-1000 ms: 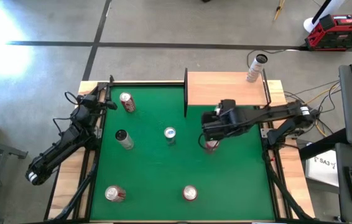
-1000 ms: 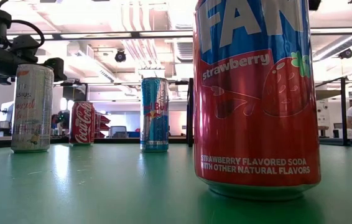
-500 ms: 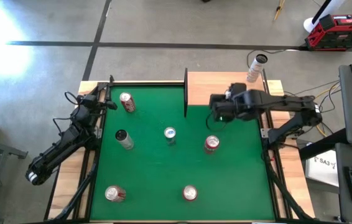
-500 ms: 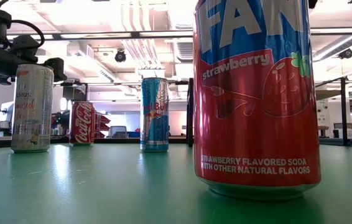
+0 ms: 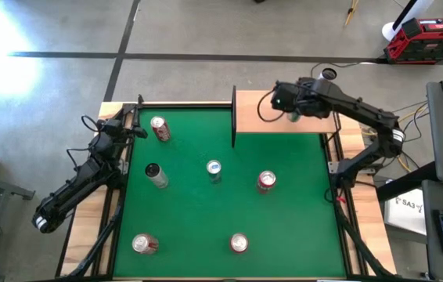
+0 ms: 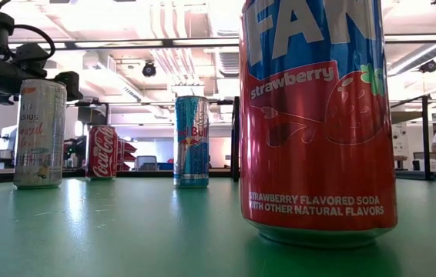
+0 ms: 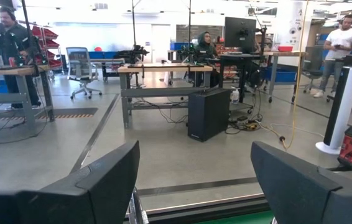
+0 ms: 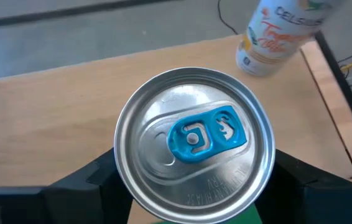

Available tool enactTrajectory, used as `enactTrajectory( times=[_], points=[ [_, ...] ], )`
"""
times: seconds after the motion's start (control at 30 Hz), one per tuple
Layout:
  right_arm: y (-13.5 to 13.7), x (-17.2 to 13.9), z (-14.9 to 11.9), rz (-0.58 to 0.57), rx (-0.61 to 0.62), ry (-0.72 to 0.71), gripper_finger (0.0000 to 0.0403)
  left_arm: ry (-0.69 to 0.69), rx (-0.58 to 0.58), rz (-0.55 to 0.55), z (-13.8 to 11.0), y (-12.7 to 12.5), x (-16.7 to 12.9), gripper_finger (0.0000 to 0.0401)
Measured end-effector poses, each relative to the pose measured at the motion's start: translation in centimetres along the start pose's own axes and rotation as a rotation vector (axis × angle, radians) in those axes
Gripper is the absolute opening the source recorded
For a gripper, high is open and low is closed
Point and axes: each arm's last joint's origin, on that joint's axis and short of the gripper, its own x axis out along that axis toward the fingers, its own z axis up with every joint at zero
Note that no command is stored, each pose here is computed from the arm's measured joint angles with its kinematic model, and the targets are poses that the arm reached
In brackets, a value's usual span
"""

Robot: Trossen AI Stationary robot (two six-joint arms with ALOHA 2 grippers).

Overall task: Place canned beverage on shelf
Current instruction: Put the top blue soda can on the shelf

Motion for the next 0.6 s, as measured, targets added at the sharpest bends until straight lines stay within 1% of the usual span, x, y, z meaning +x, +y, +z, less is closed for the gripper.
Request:
enactTrajectory(
  times=[0.13,0.33,0.5,0.6],
  points=[
    [0.2,1.1,0.6,0.012,0.012,-0.010,0.0237,0.000,0.000,0.000,0.0,0.0,0.0,0.0293],
    [0.0,1.8,1.6,-0.004,0.048,-0.028,0.0240,0.000,0.000,0.000,0.0,0.0,0.0,0.0293],
    [-0.2,2.6,2.5,-0.008,0.109,-0.040,0.0240,0.000,0.000,0.000,0.0,0.0,0.0,0.0293],
    [-0.2,3.5,2.9,-0.032,0.157,-0.040,0.0240,0.000,0.000,0.000,0.0,0.0,0.0,0.0293]
  ],
)
